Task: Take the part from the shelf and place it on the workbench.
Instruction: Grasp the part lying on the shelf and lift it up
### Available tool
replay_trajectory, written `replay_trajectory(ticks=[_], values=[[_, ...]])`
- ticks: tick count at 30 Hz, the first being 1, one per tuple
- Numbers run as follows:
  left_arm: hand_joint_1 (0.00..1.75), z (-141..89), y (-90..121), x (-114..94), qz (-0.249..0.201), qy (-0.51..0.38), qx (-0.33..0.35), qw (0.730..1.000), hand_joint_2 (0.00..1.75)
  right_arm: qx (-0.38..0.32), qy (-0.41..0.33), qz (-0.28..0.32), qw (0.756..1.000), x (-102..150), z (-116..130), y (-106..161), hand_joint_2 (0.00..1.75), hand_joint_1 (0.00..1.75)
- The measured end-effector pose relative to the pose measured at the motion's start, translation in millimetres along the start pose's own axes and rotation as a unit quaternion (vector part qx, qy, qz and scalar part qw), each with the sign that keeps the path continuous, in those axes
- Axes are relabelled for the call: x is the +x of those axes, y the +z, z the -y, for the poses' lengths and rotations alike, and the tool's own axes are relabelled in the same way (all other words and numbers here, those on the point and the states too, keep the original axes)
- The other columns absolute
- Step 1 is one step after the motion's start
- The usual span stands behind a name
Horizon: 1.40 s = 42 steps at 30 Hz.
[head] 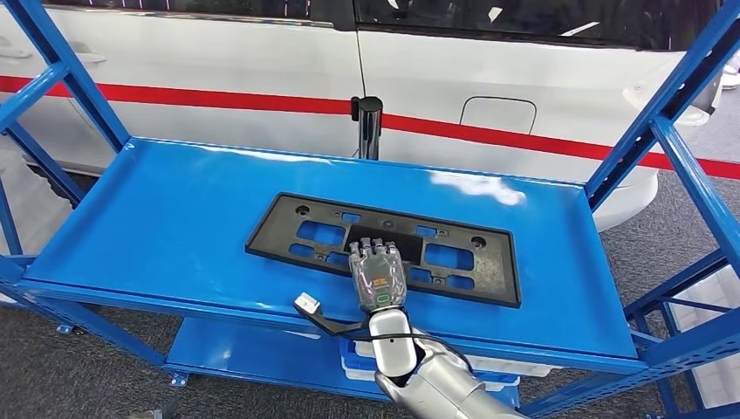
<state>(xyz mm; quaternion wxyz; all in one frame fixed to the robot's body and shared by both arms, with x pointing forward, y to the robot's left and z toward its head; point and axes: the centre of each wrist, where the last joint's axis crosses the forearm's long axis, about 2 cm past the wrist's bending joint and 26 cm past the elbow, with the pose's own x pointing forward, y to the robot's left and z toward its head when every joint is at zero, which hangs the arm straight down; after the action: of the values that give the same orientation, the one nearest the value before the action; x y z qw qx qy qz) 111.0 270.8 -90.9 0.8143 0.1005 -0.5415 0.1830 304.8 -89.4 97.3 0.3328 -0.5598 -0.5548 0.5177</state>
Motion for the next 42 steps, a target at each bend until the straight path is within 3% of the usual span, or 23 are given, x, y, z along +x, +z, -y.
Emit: replay_trajectory(ticks=[7,13,18,23,28,36,40,42], values=[[0.00,-1.8,0.9,-0.8,-0.002,0.002,0.006,1.000,0.00,-0.007,-0.008,0.009,1.000,4.0,5.6,-4.2,1.75,1.75],[0.00,-2.0,3.3,-2.6,-0.004,-0.003,0.003,1.000,0.00,-0.095,-0.111,0.059,0.988,-3.1,10.6,-0.9,1.75,1.75],[0.00,1.2,4.1,-2.5,-0.003,-0.006,-0.006,1.000,0.00,-0.173,-0.216,0.069,0.959,-23.3,40.5,-2.9,1.75,1.75],[0.00,7.8,2.8,0.0,0.004,-0.012,-0.026,1.000,0.00,-0.284,-0.318,0.059,0.903,-58.1,79.1,-3.4,1.75,1.75],[0.00,12.5,1.9,1.6,0.008,-0.013,-0.035,0.999,0.00,-0.325,-0.327,0.016,0.887,-77.6,92.5,1.4,1.75,1.75],[0.00,14.7,1.5,2.4,0.010,-0.013,-0.039,0.999,0.00,-0.340,-0.328,-0.003,0.881,-85.1,98.6,4.7,1.75,1.75],[0.00,15.3,1.7,2.4,0.010,-0.013,-0.039,0.999,1.75,-0.344,-0.329,-0.001,0.879,-87.1,98.6,5.3,1.75,1.75],[0.00,15.9,1.8,2.4,0.010,-0.013,-0.041,0.999,1.75,-0.360,-0.342,0.018,0.868,-88.5,99.1,7.7,1.75,1.75]])
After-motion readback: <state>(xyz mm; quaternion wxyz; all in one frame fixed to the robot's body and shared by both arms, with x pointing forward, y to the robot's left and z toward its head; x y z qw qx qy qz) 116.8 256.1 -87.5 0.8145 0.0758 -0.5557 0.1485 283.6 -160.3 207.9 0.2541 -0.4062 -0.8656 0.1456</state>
